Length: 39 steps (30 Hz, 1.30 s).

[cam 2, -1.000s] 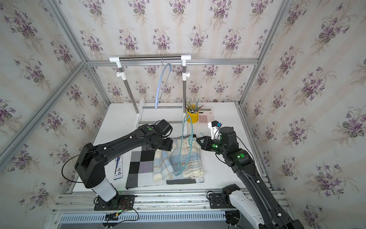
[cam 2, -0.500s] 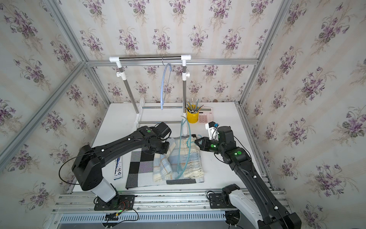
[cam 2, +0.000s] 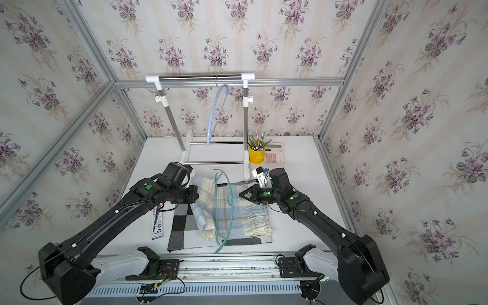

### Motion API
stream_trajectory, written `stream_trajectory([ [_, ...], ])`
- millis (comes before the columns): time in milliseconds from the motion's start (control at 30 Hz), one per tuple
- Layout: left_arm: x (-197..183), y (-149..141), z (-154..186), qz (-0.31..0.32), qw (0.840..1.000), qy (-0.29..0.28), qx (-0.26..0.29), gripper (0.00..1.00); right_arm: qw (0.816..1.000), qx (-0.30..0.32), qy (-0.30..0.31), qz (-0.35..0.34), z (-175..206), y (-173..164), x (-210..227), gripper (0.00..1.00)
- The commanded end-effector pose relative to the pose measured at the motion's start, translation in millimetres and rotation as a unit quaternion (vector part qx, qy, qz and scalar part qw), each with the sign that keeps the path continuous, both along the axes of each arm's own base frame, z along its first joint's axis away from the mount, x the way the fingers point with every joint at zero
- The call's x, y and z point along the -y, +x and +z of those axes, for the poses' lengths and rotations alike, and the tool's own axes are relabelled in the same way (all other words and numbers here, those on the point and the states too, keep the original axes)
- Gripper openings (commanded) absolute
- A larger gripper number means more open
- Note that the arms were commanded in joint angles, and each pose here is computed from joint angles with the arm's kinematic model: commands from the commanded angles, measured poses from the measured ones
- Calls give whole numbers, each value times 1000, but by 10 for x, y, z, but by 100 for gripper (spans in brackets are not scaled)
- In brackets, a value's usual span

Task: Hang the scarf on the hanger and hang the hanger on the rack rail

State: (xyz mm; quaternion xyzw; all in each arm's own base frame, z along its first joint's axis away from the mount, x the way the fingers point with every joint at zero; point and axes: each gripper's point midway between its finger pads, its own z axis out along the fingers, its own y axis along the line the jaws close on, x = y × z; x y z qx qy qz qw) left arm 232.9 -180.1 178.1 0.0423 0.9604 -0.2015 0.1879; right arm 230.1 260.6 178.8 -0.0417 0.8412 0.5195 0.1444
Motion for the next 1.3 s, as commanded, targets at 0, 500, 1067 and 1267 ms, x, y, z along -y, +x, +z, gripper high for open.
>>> stream_trajectory([
  [0, 177, 46, 70, -23, 998, -54, 19, 0, 999, 18, 33, 1, 103, 80, -113, 0],
  [500, 1263, 181, -467, -107, 977, -182, -23, 0, 1000, 5, -7, -2, -222, 63, -7, 0],
  [1067, 1456, 220, -912, -136, 986, -99, 20, 5, 999, -17, 13, 44, -116, -195, 5, 0],
  [1267, 1360, 135, -498, -171, 980, -83, 59, 52, 1000, -3, -12, 26, -154, -129, 61, 0],
])
